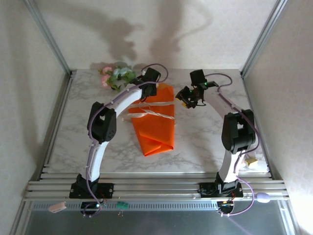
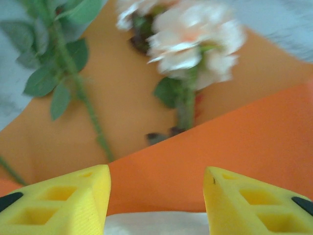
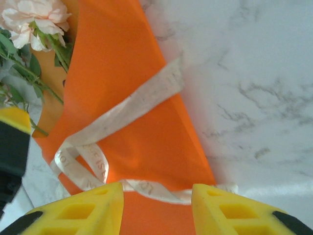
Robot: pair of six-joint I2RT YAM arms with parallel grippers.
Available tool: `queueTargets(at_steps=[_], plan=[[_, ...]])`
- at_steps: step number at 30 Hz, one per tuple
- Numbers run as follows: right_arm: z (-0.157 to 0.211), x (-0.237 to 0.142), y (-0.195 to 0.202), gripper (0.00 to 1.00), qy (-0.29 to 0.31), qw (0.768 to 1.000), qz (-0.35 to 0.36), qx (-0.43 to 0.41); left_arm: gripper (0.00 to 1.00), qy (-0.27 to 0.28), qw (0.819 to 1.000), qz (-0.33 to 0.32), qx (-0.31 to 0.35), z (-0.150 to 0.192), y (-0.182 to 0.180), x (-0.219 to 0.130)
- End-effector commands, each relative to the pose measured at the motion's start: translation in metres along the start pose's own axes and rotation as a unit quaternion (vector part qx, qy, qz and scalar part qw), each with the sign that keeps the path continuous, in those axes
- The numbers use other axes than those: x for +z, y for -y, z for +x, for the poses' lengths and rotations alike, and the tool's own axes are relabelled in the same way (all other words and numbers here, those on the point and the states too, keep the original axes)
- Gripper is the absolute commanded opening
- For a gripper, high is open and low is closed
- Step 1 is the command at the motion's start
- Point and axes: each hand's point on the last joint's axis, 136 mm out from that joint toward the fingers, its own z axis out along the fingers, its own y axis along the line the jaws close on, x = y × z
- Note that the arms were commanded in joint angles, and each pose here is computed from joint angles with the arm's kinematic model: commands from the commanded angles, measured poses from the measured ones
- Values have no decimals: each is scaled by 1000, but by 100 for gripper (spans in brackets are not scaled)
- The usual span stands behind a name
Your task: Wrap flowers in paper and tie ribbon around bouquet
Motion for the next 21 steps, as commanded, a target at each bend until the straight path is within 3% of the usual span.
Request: queueTargets(at_steps=[1, 7, 12, 17, 21], plan=[[-8, 28, 12, 43, -9, 999, 34, 2, 51, -19, 999, 10, -27, 5, -12, -21], [-26, 70, 14, 42, -20, 999, 36, 1, 51, -10, 998, 35, -51, 2, -12, -39], [-34, 93, 8, 40, -36, 999, -2, -6, 53, -13, 993, 83, -84, -1, -9, -55], [-41, 105, 9, 31, -30, 999, -13, -9, 55, -17, 983, 133, -122, -2, -12, -68], [-47, 107, 5, 13, -24, 999, -16, -18, 55, -23, 983, 135, -122, 2, -14, -72]])
